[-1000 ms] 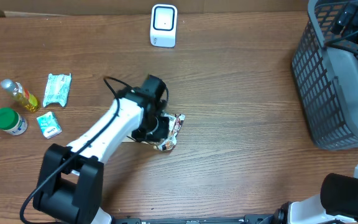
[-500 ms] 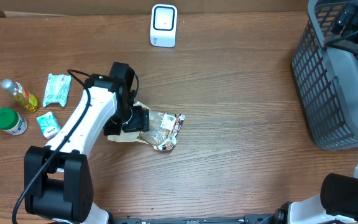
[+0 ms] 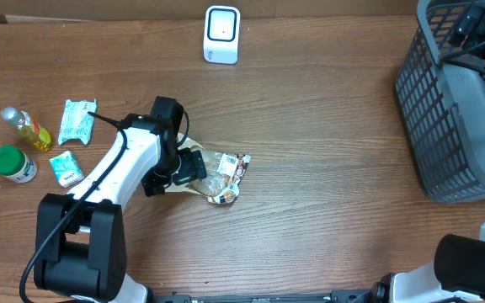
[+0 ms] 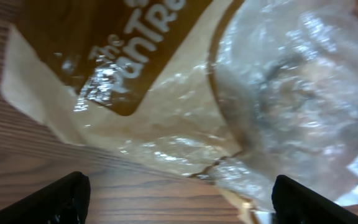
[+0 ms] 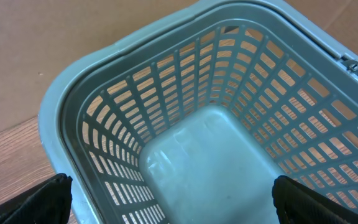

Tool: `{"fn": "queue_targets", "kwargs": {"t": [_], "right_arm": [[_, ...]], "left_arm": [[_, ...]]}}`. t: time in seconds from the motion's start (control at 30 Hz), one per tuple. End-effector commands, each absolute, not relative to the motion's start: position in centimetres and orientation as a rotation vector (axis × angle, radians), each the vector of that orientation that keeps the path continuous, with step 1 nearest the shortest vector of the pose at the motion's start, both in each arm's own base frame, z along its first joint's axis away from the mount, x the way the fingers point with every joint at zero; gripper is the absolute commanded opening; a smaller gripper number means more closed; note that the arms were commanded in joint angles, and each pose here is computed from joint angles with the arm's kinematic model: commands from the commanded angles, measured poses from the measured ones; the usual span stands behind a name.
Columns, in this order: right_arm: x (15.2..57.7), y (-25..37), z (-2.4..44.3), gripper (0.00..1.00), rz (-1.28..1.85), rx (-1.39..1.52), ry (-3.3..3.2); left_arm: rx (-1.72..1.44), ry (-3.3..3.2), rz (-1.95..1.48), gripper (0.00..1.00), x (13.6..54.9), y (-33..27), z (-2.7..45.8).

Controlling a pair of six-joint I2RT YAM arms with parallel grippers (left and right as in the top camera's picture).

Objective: Scan the item barcode

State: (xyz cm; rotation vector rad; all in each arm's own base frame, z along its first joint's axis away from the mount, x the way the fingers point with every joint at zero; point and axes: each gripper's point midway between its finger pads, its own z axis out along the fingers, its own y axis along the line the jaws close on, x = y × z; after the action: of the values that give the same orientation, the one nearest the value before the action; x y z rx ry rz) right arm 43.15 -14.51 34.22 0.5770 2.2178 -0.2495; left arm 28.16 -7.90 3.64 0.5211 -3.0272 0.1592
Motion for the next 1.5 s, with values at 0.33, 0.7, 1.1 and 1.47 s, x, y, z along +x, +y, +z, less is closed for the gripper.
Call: {"fn": "queue_targets", "kwargs": {"t": [0.33,0.7,1.1,1.47], "right_arm": [[43.0,-14.7,35.4,1.0,-0.257,0.583,2.183],[43.0,-14.7,35.5,1.0,-0.257,0.583,2.183],[43.0,-14.7,35.5,1.0,-0.257,0.583,2.183],[43.0,-14.7,35.4,1.0,-0.258,0.583,2.183]], "left_arm": [[0.917,-2.893,0.222,0.89,27.4,-8.7,1.7],[0.789,-3.165,0.158,0.85,31.9,-7.1,1.7],[0.79,-3.065,0.411,0.9,31.6,-9.1,2.3],[1.062,-2.997,0.33,0.89,31.4,-8.3,1.5]]}}
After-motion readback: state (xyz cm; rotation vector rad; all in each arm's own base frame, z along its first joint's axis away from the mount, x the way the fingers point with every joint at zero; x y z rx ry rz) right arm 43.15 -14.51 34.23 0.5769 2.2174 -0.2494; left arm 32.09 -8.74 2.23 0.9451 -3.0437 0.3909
